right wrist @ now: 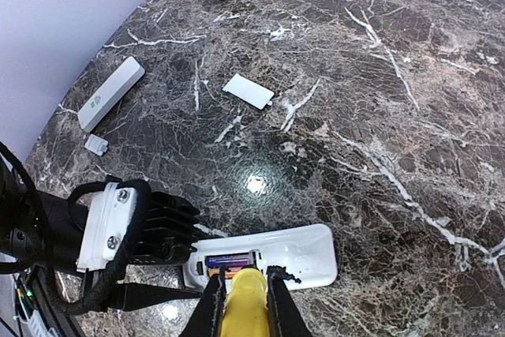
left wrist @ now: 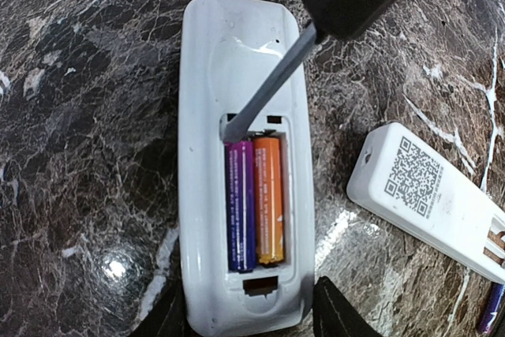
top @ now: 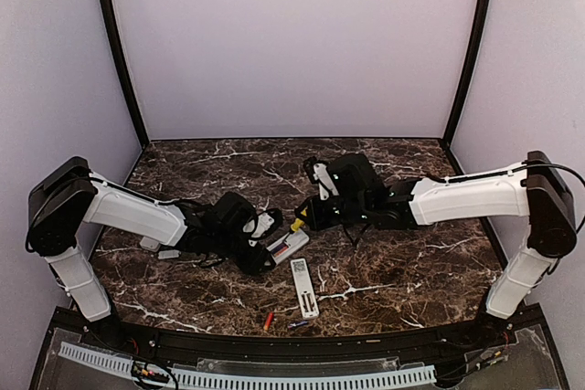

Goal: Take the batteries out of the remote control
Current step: Remove the battery from the remote control without the battery cover.

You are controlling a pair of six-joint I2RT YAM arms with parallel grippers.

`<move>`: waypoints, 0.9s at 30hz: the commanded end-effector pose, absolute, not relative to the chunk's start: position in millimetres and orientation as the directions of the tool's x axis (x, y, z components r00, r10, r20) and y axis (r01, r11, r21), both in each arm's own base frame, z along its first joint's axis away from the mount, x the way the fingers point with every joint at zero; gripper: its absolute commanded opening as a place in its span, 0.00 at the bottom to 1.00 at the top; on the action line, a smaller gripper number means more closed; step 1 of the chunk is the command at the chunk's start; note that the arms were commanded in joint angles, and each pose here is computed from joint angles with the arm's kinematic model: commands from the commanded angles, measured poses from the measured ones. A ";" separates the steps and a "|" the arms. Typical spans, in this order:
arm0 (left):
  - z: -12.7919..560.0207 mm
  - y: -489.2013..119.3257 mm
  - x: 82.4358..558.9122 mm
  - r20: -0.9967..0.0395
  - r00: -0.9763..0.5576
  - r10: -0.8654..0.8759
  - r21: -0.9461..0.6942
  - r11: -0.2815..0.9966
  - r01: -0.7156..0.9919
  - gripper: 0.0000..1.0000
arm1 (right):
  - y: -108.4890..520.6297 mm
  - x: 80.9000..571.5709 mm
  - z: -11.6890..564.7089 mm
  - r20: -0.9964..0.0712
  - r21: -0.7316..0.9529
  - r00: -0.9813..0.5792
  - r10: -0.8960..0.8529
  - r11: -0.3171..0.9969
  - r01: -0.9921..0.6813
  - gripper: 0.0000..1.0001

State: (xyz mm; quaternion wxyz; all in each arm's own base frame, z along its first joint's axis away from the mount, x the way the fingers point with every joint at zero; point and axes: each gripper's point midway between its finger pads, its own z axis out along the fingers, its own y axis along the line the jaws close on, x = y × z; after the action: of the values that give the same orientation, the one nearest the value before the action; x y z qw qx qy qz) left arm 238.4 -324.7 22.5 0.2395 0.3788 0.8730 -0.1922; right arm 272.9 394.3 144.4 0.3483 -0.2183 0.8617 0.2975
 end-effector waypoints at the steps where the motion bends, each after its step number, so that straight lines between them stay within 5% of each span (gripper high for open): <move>1: -11.9 -309.6 210.2 -0.442 -0.616 0.652 -0.164 0.616 0.771 0.28 | 400.1 269.7 141.1 -0.750 0.282 -0.620 -0.230 0.736 -0.615 0.00; 27: -13.5 -310.1 210.1 -0.437 -0.618 0.654 -0.167 0.616 0.770 0.28 | 385.8 270.3 143.4 -0.768 0.120 -0.535 -0.351 0.742 -0.660 0.00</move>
State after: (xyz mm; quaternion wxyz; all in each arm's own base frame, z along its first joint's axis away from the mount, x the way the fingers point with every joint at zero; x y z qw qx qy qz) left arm 238.6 -325.1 22.2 0.2399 0.3792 0.8727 -0.1926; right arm 267.4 395.7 145.3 0.3773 -0.2869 0.8471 0.2402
